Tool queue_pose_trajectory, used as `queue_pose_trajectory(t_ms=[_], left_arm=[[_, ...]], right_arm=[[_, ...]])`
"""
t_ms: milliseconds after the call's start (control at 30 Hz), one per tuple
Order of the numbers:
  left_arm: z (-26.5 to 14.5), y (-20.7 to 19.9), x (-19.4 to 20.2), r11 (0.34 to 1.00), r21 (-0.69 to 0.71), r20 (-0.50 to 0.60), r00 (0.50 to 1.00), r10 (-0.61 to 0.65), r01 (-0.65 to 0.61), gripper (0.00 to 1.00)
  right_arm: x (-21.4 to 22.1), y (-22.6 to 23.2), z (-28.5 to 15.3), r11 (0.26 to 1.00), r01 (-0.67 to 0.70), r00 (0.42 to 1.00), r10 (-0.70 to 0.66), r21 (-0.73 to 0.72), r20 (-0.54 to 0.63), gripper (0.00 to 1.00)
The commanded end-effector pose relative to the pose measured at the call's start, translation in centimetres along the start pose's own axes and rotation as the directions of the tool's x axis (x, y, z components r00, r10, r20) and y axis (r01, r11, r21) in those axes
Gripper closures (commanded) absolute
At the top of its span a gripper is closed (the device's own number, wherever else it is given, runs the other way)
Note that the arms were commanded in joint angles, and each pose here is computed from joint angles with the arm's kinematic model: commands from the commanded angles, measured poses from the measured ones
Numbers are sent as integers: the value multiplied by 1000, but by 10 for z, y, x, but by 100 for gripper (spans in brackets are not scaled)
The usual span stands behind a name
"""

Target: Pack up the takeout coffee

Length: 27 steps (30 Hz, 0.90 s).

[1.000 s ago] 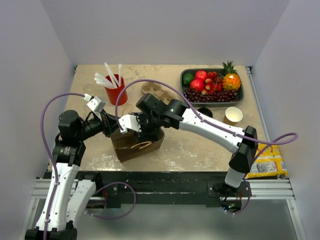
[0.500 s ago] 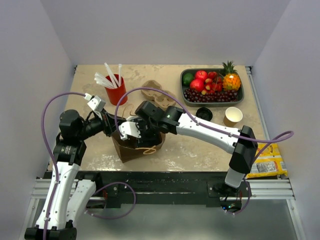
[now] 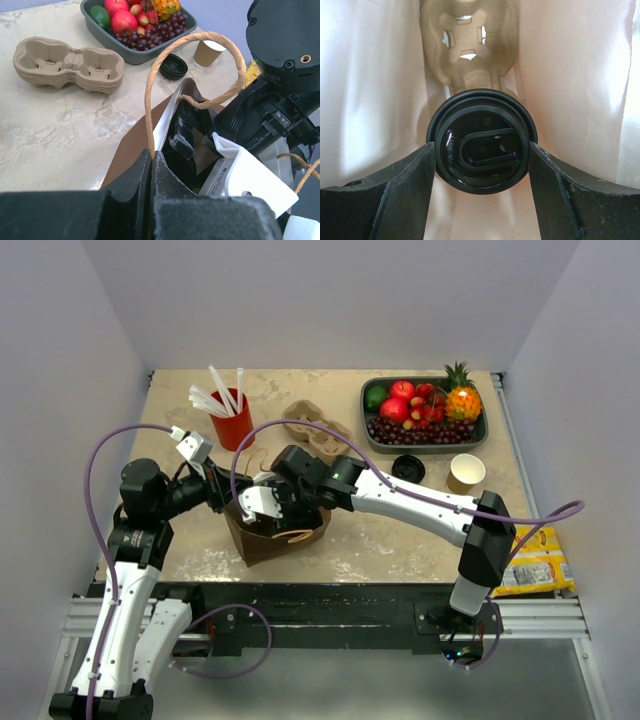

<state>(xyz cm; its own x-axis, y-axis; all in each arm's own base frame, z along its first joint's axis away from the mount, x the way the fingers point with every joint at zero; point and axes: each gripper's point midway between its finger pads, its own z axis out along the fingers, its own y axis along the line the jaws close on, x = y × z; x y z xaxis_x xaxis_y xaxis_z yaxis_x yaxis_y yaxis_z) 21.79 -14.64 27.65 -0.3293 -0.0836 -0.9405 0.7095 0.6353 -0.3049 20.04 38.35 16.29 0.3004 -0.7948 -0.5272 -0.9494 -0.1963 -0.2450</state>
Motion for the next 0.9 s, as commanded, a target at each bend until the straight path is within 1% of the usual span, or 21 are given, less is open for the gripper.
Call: queue_pose_trajectory(t_ms=[0, 133, 233, 267, 333, 367, 433, 467, 533, 600, 867], left_arm=[[1, 3, 1, 1000, -4, -1, 1000, 22, -22, 100], [2, 4, -1, 999, -3, -3, 999, 43, -43, 100], [2, 5, -1, 998, -2, -4, 998, 57, -57, 100], [2, 5, -1, 998, -3, -4, 998, 59, -59, 100], [2, 6, -3, 998, -4, -2, 998, 69, -69, 100], [3, 6, -2, 997, -3, -3, 997, 72, -72, 100], [4, 8, -3, 997, -7, 1, 997, 83, -83, 100], [4, 8, -4, 996, -7, 3, 996, 87, -87, 100], [5, 9, -7, 995, -11, 11, 995, 96, -96, 100], [5, 11, -7, 995, -16, 10, 995, 95, -95, 100], [6, 10, -12, 993, -9, 23, 993, 119, -118, 100]], right_arm=[[32, 10, 13, 999, -28, 993, 24, -35, -116, 78], [26, 4, 3, 1000, -25, 994, 25, -6, -103, 63], [21, 5, -5, 1000, -24, 995, 23, -13, -95, 54], [20, 5, -7, 1000, -18, 996, 17, -16, -91, 48], [16, 6, -12, 1000, -13, 997, 11, -24, -76, 43], [11, 5, -18, 1000, -6, 998, 5, -13, -56, 36], [5, 3, -23, 1000, -2, 1000, 2, -3, -29, 29], [1, 2, -28, 1000, 0, 1000, 0, 5, -10, 19], [-8, -1, -35, 1000, 1, 1000, -2, 17, 17, 14], [-14, -4, -41, 1000, 1, 999, -2, 28, 35, 1], [-46, -20, -74, 996, -2, 994, -7, 86, 112, 1]])
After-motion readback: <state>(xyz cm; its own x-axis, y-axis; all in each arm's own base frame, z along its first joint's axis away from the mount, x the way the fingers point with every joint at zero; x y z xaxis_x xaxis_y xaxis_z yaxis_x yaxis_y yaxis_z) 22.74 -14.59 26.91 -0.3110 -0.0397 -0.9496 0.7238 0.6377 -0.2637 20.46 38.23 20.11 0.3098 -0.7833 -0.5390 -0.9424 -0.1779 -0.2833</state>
